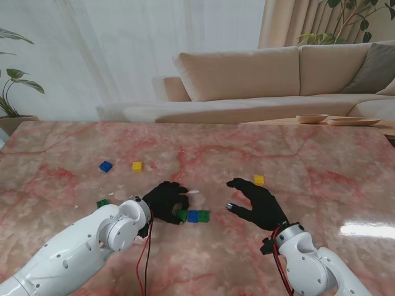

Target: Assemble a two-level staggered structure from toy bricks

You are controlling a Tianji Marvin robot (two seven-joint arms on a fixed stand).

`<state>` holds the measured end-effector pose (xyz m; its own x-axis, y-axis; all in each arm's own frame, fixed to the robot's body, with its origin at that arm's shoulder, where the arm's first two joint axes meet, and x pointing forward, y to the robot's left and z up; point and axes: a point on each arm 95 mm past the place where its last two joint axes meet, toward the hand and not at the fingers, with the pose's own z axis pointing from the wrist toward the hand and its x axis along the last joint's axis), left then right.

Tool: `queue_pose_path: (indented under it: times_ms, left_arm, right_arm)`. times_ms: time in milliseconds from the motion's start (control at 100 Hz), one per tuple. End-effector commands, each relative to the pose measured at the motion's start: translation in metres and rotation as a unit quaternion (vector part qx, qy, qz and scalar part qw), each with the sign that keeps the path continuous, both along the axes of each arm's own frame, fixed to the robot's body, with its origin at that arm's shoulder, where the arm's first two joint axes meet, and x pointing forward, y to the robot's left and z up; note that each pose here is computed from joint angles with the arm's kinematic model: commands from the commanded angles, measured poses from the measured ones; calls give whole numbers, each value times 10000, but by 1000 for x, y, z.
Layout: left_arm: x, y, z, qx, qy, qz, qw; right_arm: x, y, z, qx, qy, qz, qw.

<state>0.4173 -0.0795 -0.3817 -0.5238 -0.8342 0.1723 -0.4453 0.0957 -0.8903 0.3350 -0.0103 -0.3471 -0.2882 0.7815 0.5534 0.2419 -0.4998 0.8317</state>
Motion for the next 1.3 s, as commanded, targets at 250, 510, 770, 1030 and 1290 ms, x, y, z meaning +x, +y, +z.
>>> queue_pose_path:
  times_ms: [250,510,770,1030,1290]
  left_arm:
    - [-1,-2,-4,2,91,22,10000]
    - [-1,-4,-6,-18,97,40,9999]
    - [0,-5,-7,-12,106,24,9999]
    - [2,-5,-7,18,83,31,10000]
    - [3,-4,-7,17,60,27,10000]
  right_arm:
    - [-4,-1,-5,-15,132,-9,9999]
    - [-5,-2,-4,-26,153,-1,9999]
    - [-5,-3,-4,-37,158,6,9999]
    - [-6,-2,-4,-37,167,31,9998]
    - [-6,-2,-4,-43,170,39,9998]
